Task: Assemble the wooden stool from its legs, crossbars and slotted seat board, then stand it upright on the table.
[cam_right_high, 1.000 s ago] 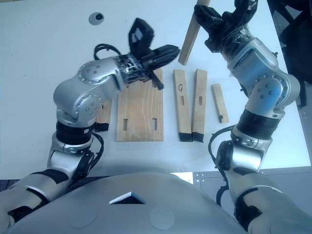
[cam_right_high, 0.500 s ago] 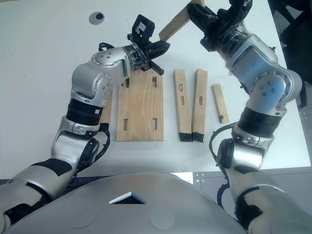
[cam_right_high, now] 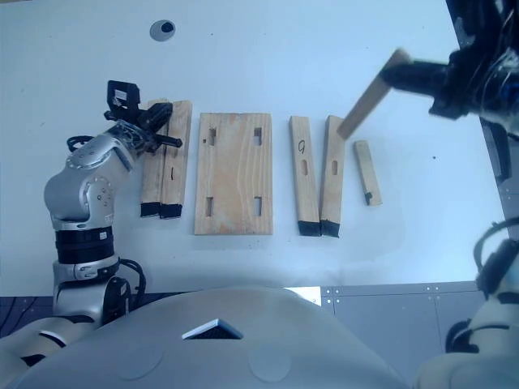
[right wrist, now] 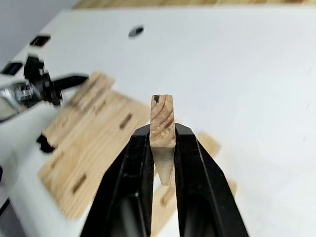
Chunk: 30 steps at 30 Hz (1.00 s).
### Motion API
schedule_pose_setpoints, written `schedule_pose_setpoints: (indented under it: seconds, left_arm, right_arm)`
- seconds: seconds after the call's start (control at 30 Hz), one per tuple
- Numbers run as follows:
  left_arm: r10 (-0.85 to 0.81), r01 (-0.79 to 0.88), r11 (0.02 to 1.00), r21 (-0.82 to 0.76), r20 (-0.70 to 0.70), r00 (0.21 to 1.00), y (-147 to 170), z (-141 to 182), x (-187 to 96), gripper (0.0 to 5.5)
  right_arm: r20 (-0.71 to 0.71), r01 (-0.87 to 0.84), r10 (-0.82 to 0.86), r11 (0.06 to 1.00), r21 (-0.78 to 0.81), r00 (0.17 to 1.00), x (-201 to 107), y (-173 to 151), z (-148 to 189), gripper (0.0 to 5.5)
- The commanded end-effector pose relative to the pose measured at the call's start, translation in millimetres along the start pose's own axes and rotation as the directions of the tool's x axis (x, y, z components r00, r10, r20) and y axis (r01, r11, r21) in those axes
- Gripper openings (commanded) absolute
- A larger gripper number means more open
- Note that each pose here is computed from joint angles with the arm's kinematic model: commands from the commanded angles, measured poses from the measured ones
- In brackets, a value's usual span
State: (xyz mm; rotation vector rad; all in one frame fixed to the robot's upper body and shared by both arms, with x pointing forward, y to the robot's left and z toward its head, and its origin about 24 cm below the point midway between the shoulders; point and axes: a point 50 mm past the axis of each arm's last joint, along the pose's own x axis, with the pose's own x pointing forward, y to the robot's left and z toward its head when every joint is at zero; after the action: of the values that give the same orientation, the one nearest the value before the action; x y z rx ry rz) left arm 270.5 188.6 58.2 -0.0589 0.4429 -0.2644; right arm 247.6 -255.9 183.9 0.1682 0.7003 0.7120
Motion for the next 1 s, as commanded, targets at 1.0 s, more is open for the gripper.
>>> schedule_pose_setpoints:
  seconds: [1.0]
  left_arm:
    - [-0.051,0.051,0.996,0.071,-0.003,0.999,-18.7,-3.3,11.6,0.0]
  right_arm:
    - [0.138,0.249,-0.253,0.967,0.044,0.958,50.3,-35.3,-27.1,0.39]
